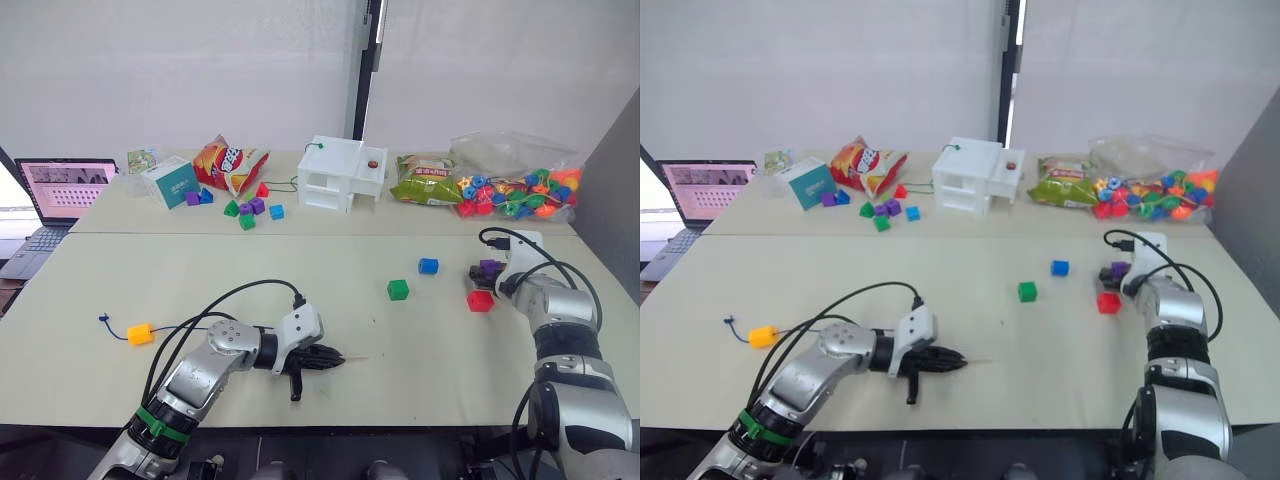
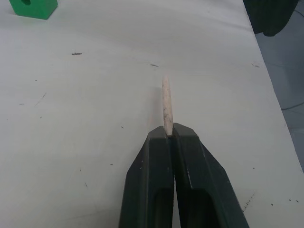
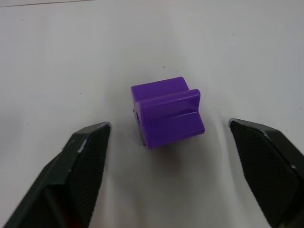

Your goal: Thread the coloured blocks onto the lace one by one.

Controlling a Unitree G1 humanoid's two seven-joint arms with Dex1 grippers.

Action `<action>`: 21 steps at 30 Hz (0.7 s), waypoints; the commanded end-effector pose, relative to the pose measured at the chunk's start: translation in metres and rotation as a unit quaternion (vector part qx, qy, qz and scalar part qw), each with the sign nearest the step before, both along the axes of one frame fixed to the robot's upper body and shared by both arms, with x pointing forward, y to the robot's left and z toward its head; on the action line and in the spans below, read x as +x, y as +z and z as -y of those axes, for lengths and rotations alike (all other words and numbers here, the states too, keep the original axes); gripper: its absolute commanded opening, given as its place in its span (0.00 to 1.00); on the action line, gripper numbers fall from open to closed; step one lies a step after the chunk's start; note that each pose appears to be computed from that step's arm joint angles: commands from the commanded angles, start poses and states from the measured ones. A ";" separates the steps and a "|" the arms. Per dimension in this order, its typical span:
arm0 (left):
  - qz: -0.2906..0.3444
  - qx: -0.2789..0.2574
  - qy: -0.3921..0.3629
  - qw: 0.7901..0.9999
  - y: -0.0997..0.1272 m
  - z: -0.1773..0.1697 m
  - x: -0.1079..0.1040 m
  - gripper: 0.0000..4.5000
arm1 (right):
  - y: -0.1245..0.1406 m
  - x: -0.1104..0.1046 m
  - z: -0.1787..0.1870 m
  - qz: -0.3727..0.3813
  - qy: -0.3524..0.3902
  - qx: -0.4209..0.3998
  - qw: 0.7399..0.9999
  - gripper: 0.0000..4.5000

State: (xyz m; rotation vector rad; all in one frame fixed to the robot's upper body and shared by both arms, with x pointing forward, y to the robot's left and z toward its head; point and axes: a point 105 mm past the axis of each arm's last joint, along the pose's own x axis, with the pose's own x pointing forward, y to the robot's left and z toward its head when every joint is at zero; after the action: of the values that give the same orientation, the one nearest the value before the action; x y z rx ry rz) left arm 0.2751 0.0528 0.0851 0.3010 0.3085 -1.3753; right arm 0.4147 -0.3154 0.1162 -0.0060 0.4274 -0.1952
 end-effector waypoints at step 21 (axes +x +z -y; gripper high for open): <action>0.011 -0.005 -0.007 1.000 0.009 -0.003 -0.001 0.00 | 0.064 -0.013 -0.024 0.102 0.042 -0.032 0.993 0.25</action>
State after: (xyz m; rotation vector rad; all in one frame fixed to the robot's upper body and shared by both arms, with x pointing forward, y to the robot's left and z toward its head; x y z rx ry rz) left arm 0.2756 0.0577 0.0839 0.3089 0.3253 -1.3678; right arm 0.4053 -0.2949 0.1520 -0.0650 0.2954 -0.1273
